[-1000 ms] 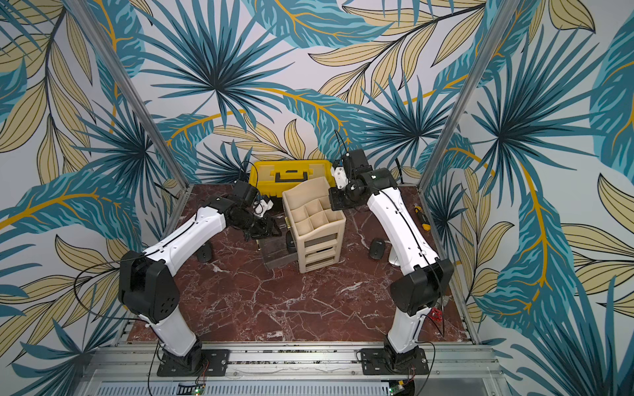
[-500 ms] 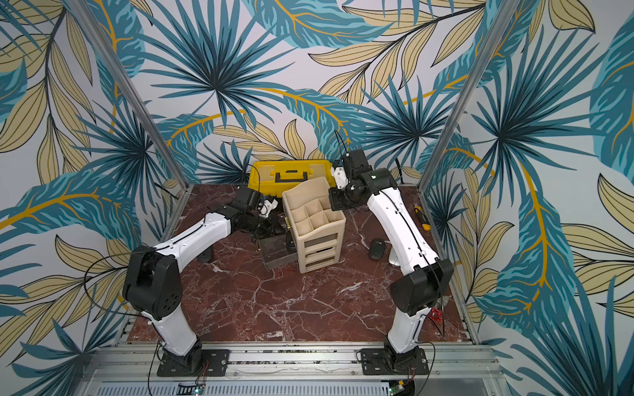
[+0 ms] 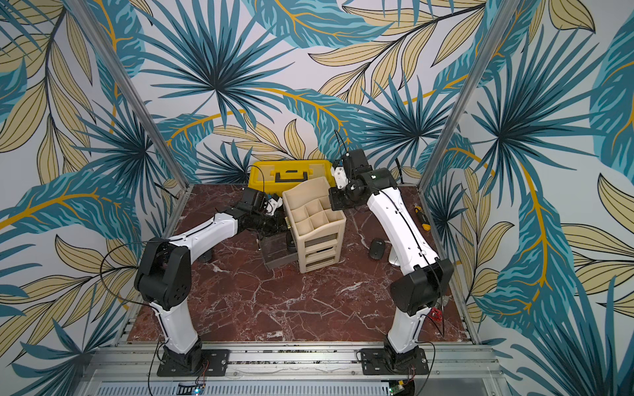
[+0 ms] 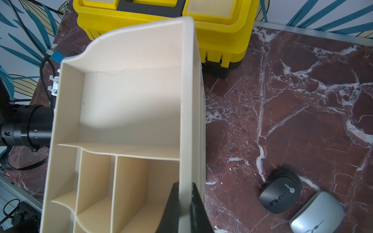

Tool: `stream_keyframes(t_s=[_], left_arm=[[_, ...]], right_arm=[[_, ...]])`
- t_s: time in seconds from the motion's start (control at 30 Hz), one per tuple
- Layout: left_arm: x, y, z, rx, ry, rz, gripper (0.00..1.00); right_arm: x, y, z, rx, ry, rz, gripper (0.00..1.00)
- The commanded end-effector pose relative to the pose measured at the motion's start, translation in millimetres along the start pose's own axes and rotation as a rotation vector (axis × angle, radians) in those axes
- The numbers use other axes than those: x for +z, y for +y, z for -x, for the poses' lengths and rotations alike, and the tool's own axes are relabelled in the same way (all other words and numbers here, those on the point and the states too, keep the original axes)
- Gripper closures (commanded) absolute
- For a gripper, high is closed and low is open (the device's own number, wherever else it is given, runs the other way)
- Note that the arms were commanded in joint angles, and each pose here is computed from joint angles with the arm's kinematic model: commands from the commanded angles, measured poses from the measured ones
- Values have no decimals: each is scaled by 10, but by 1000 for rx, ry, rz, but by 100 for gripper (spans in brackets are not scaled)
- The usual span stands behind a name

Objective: Take the mice out of the drawer
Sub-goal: Adjust the mouse in the drawer.

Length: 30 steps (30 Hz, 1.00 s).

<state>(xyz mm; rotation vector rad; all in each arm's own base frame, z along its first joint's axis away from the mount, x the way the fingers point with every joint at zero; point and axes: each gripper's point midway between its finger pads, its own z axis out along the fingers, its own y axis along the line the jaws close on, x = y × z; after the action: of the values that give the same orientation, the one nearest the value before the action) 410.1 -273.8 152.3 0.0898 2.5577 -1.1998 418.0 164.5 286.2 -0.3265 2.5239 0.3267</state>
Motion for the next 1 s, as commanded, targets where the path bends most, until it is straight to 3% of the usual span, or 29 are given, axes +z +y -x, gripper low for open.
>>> stream_keyframes(t_s=[0.0, 0.1, 0.37, 0.5, 0.77, 0.87, 0.97], left_arm=[[51, -82, -18, 11, 10, -63, 100], [112, -85, -113, 0, 60, -70, 100], [15, 154, -533, -19, 232, 88, 100], [-97, 225, -640, -10, 253, 147, 100], [-229, 127, -882, 30, 350, 132, 100], [-283, 159, -815, 44, 304, 165, 100], [-309, 235, -599, -22, 192, 166, 100]], right_arm=[[248, -179, -254, -16, 126, -80, 100], [250, -189, -261, -16, 130, -86, 100], [255, -187, -234, -16, 126, -86, 100], [262, -190, -215, -12, 122, -86, 100], [278, -186, -209, -15, 124, -87, 100], [270, -189, -203, -17, 122, -88, 100], [278, -184, -210, -15, 124, -86, 100]])
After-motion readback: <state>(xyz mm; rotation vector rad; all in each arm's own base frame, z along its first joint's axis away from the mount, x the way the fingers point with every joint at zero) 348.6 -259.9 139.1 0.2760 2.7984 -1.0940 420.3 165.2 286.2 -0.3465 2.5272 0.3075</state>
